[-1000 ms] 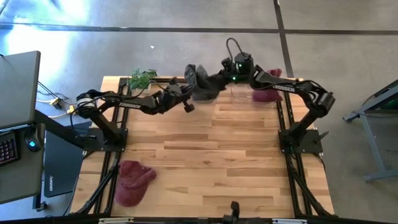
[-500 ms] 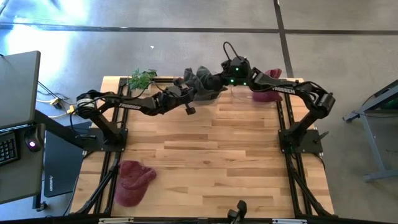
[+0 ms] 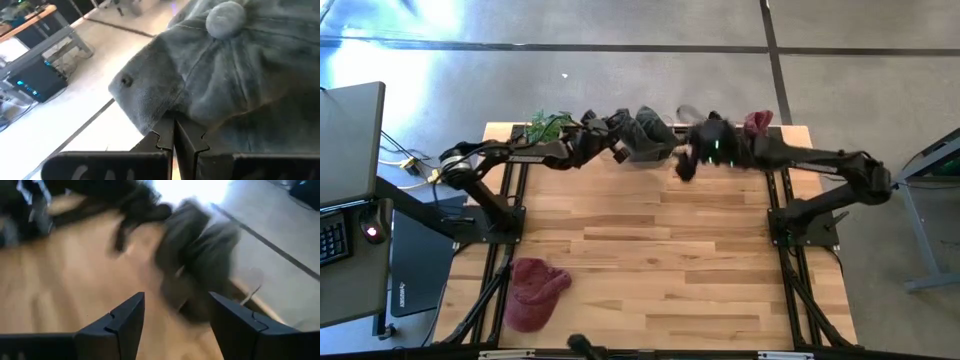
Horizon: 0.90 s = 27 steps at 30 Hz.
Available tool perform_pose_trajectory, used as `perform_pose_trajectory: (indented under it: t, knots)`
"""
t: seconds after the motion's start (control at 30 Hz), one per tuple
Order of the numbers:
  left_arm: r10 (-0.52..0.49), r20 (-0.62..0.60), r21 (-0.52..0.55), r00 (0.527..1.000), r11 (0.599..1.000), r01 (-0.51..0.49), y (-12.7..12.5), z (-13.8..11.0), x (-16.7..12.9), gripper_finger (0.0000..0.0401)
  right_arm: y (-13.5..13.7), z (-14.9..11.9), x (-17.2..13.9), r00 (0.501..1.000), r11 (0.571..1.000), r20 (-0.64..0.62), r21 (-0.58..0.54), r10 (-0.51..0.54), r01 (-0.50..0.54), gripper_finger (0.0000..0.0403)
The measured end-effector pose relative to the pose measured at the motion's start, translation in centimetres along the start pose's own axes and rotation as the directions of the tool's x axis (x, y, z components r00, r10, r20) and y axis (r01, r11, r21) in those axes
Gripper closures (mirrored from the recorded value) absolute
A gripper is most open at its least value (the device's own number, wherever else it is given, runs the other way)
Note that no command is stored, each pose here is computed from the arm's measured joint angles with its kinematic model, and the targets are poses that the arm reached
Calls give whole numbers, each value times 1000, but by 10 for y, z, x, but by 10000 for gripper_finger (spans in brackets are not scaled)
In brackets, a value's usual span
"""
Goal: Pick & Place hat
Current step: Put the black cap into the left transparent bin, then put the red cap into the right transparent bin
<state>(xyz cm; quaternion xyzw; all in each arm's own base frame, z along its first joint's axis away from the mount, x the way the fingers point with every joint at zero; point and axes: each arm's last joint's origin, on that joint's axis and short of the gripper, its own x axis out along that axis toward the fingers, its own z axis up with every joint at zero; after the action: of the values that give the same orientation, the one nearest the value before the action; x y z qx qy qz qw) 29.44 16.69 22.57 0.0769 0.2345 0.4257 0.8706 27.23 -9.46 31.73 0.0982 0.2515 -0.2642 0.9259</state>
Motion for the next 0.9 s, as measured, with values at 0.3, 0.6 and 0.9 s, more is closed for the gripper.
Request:
perform_pose_trajectory:
  t: [0.3, 0.6, 0.9]
  knots:
    - [-222, 308, 63, 925, 975, 213, -3, 1, 36, 401, 99, -40, -44, 996, 982, -54, -171, 76, -84, 226]
    - [-201, 322, 184, 925, 972, 147, -22, 26, 29, 401, 139, -66, -63, 1000, 968, -12, -250, 20, -23, 250]
    - [-73, 82, 325, 994, 945, 43, -45, 64, -49, 401, 161, -95, -65, 998, 949, -65, -314, -21, -1, 250]
